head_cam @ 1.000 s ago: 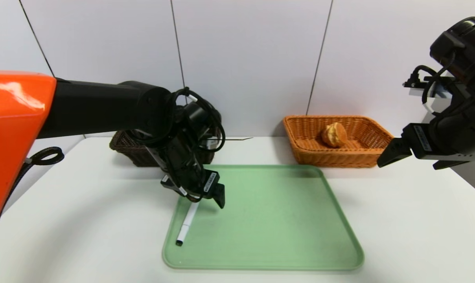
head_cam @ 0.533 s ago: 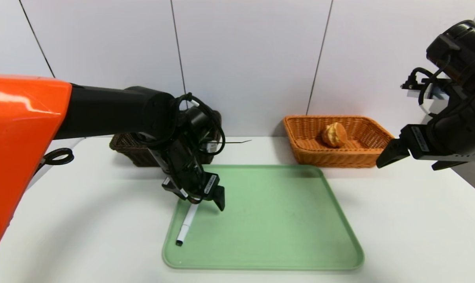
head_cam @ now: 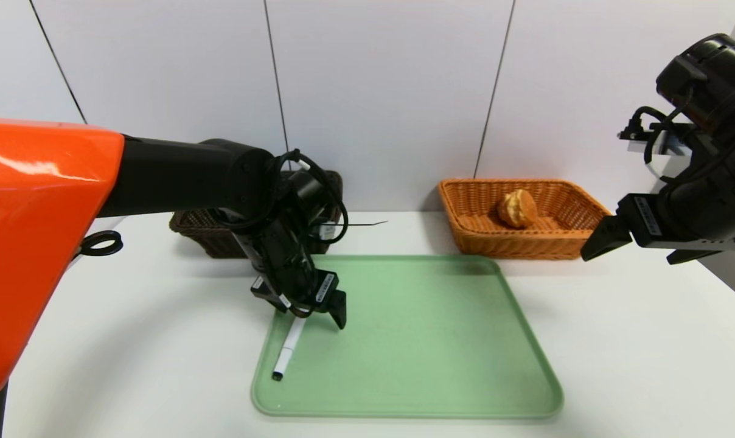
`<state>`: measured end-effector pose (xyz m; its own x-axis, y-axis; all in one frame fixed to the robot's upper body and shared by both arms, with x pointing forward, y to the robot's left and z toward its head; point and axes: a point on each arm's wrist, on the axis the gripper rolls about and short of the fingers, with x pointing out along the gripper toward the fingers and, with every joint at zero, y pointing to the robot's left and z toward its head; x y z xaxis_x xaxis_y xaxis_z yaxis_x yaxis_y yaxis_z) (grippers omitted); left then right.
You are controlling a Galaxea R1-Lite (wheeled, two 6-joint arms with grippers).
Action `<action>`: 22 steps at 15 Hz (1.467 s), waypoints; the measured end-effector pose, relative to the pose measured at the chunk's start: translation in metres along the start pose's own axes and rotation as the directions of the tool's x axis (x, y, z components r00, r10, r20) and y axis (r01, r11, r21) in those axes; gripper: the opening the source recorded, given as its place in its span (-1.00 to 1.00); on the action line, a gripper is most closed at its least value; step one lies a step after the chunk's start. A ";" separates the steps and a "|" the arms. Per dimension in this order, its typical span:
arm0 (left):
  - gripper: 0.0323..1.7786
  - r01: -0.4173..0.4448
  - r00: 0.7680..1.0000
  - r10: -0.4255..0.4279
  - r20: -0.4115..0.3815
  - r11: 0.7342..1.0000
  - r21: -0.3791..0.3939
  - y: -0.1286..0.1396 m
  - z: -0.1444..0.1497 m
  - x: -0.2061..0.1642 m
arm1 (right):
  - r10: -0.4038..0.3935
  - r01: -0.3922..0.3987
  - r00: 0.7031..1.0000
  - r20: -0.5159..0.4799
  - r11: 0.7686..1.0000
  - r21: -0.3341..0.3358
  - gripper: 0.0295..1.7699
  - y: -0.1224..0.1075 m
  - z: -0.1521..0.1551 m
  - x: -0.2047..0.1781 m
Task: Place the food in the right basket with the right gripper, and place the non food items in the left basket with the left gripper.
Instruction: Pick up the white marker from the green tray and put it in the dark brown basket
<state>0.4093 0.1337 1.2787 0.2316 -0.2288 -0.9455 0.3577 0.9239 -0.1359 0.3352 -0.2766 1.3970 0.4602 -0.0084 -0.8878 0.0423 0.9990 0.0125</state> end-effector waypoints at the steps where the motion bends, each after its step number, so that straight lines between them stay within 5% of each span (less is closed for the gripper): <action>1: 0.91 0.000 1.000 0.000 0.000 1.000 -0.001 0.000 0.000 0.000 | 0.000 0.000 1.000 0.000 1.000 0.000 0.92 0.000 0.000 0.000; 22: 0.91 -0.071 0.997 0.071 -0.020 0.997 0.010 0.002 -0.006 0.007 | 0.002 -0.002 1.000 0.006 1.000 -0.001 0.92 0.000 0.001 -0.001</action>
<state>0.4063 0.1357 1.2705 0.2383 -0.1566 -0.9585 0.3497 0.9346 -0.0658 0.3360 -0.2764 1.3982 0.4655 -0.0070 -0.8850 0.0405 0.9991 0.0134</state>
